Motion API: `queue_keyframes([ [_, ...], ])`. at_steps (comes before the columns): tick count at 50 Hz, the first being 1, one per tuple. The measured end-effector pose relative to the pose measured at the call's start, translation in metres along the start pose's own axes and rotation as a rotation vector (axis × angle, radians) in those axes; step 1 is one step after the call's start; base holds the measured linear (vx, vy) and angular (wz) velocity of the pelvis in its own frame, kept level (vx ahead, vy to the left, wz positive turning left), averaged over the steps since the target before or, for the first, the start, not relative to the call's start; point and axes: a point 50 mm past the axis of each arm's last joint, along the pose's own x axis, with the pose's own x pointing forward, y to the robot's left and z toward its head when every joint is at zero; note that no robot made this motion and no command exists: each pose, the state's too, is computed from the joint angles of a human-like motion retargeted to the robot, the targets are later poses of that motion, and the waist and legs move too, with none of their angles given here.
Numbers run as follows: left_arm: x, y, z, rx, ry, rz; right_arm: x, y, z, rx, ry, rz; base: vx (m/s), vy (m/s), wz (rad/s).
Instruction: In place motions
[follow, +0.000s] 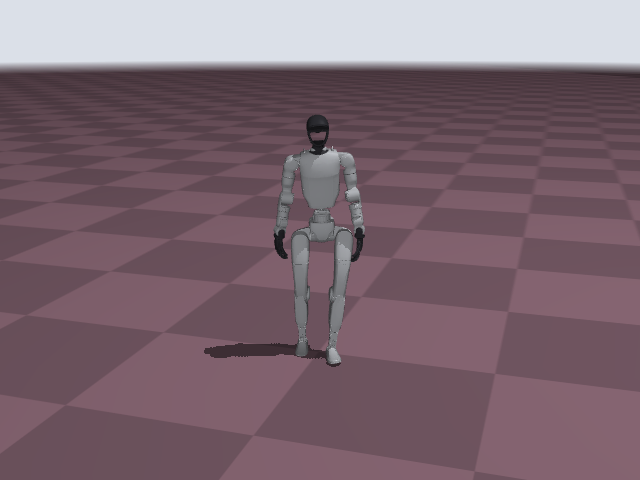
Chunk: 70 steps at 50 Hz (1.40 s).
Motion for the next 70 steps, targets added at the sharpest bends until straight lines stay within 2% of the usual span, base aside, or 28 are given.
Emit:
queue_keyframes([
  [8, -0.006, 0.021, 0.011, 0.015, -0.003, 0.033, 0.004, 0.009, -0.029, 0.066, 0.065, 0.016, -0.08, 0.15, 4.67],
  [13, -0.007, 0.019, 0.020, -0.167, -0.057, 0.008, 0.005, 0.012, -0.048, 0.162, 0.112, 0.002, 0.02, 0.15, 4.07],
  [17, -0.005, 0.020, 0.002, -0.335, -0.062, 0.030, 0.004, 0.005, -0.059, 0.148, 0.167, -0.059, 0.23, 0.24, 2.63],
  [24, -0.003, 0.016, -0.062, -0.563, 0.081, 0.177, -0.006, -0.028, 0.008, 0.051, -0.048, -0.185, 0.19, 0.15, 1.32],
  [30, -0.007, -0.008, -0.110, -0.683, 0.277, 0.209, -0.023, -0.020, 0.081, 0.113, -0.353, -0.117, 0.21, 0.14, -0.16],
  [35, -0.007, -0.030, -0.123, -0.725, 0.340, 0.173, -0.027, -0.020, 0.089, 0.025, -0.413, -0.096, 0.32, 0.17, 0.83],
  [40, -0.001, -0.030, -0.093, -0.628, 0.276, 0.123, -0.013, -0.022, 0.045, 0.069, -0.270, -0.173, 0.24, 0.15, 2.90],
  [48, -0.006, 0.026, 0.009, -0.200, -0.063, 0.110, 0.006, 0.030, -0.024, 0.256, 0.036, 0.116, 0.14, -0.02, 2.46],
  [54, -0.010, 0.017, 0.052, -0.070, -0.155, 0.059, 0.008, 0.065, -0.045, 0.395, 0.126, 0.200, 0.19, -0.07, 1.72],
  [60, -0.006, 0.009, 0.037, -0.099, -0.117, 0.018, 0.007, 0.056, -0.017, 0.269, 0.048, 0.179, 0.18, -0.09, 0.73],
  [70, 0.000, -0.002, -0.036, -0.265, 0.095, 0.002, -0.020, 0.007, 0.085, 0.051, -0.370, -0.061, 0.06, -0.09, 0.09],
])
